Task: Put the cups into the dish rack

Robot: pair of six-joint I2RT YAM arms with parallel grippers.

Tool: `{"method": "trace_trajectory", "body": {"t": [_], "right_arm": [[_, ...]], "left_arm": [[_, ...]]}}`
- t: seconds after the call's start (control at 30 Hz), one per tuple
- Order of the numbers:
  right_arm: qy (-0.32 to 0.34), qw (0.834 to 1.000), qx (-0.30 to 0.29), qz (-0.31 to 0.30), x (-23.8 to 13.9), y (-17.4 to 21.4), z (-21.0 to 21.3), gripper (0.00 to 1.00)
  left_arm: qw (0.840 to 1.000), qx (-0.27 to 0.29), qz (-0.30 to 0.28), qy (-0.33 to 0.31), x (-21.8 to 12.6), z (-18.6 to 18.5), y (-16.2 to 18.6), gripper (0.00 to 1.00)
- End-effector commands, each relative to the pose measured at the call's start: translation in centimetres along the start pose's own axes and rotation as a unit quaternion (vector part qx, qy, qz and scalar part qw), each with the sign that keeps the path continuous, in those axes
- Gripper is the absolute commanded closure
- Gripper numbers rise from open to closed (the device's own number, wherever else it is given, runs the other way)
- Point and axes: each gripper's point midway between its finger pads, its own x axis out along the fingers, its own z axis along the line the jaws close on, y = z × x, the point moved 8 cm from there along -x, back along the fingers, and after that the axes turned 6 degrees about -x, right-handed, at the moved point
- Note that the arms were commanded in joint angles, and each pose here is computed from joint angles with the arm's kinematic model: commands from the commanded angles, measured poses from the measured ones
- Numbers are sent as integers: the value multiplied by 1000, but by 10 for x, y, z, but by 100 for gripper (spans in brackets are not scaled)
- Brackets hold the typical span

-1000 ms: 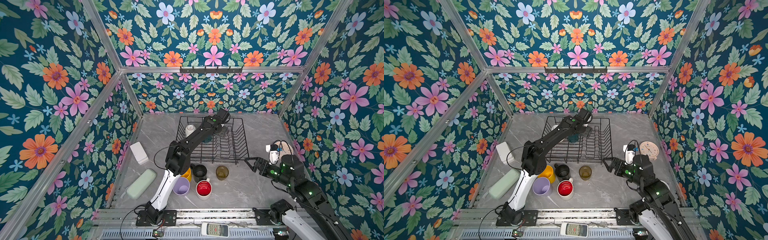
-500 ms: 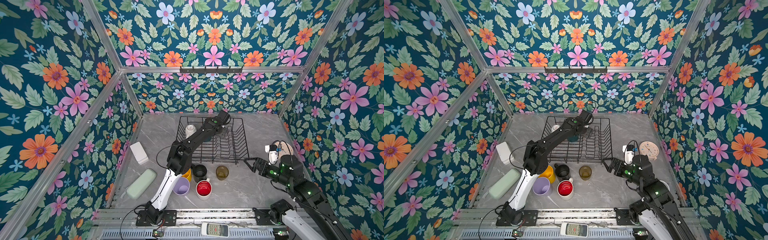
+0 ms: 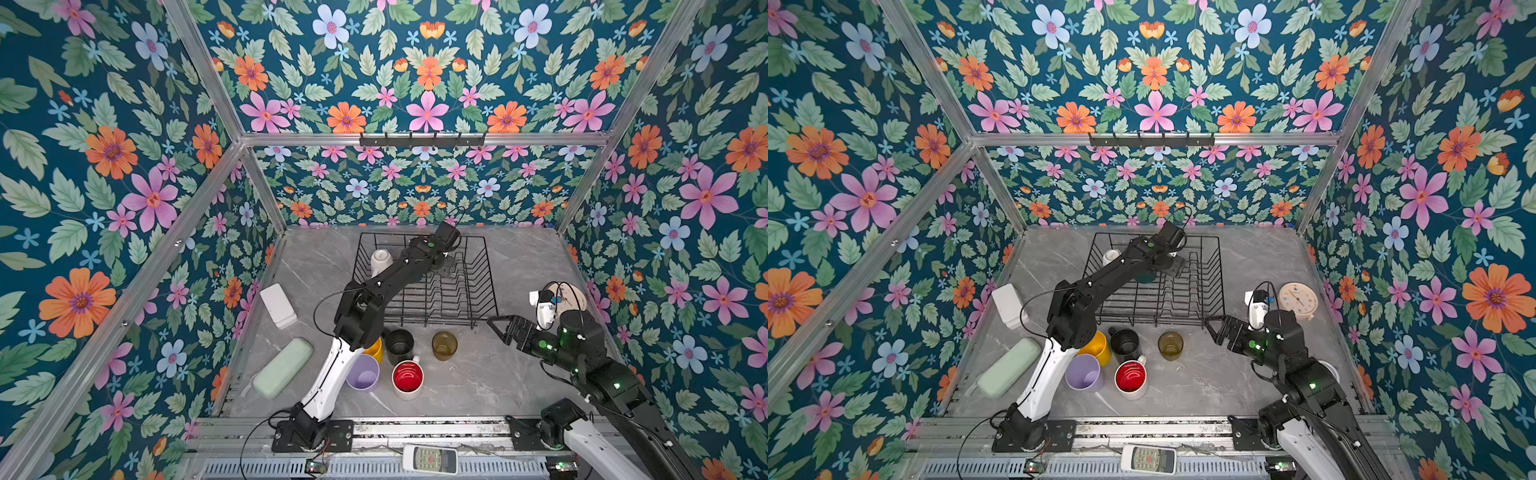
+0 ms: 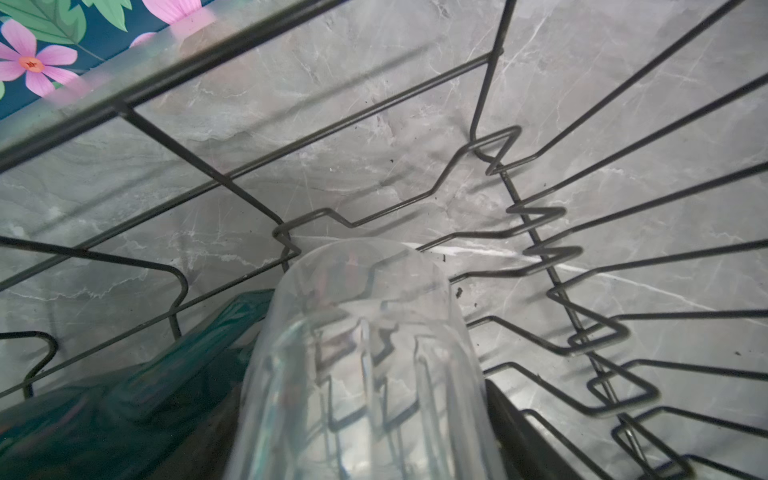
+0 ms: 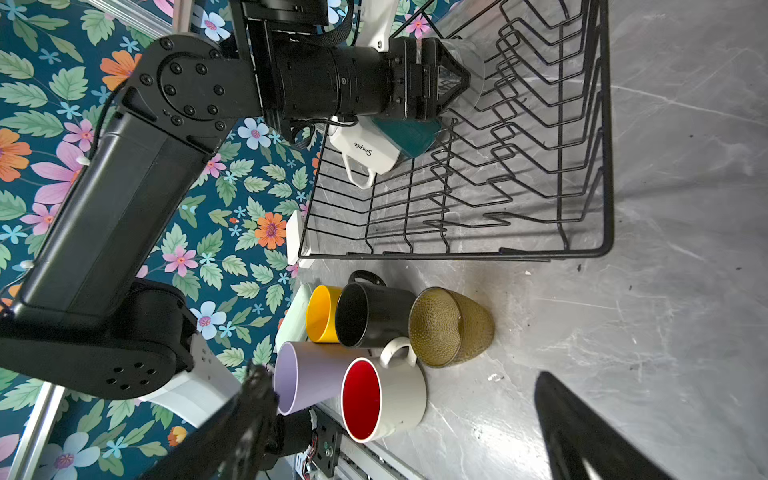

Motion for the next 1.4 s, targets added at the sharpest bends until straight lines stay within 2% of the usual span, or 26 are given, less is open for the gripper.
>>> {"method": "trace_trajectory", "body": {"t": [0.0,0.17,0.3,0.5,0.6,0.73,0.8,1.37], "right_arm": [[-11,1000,-7,-10,-1,-4,4,4],[-13,1000,-6,-11,-1,-4,5,4],[-16,1000,-6,-12,-2,-5,6,4],[-17,1000,-4,-12,-2,-4,6,4],[-18,1000,-5,-13,-2,-5,6,4],[-19,1000,-4,-13,-2,-5,7,4],[-20,1000,-4,-12,-2,-5,7,4],[-23,1000,-4,-12,-3,-7,9,5]], "left_arm": [[1000,-1,4,-2,-7,3,0,73],[1000,-2,7,-2,-10,3,1,44],[1000,-2,7,4,-12,2,0,30],[1000,-2,8,5,-15,2,1,25],[1000,-3,7,6,-17,2,1,35],[1000,-5,3,9,-22,3,-1,62],[1000,-7,-1,11,-26,3,-3,70],[999,10,9,47,-35,-10,1,83]]}}
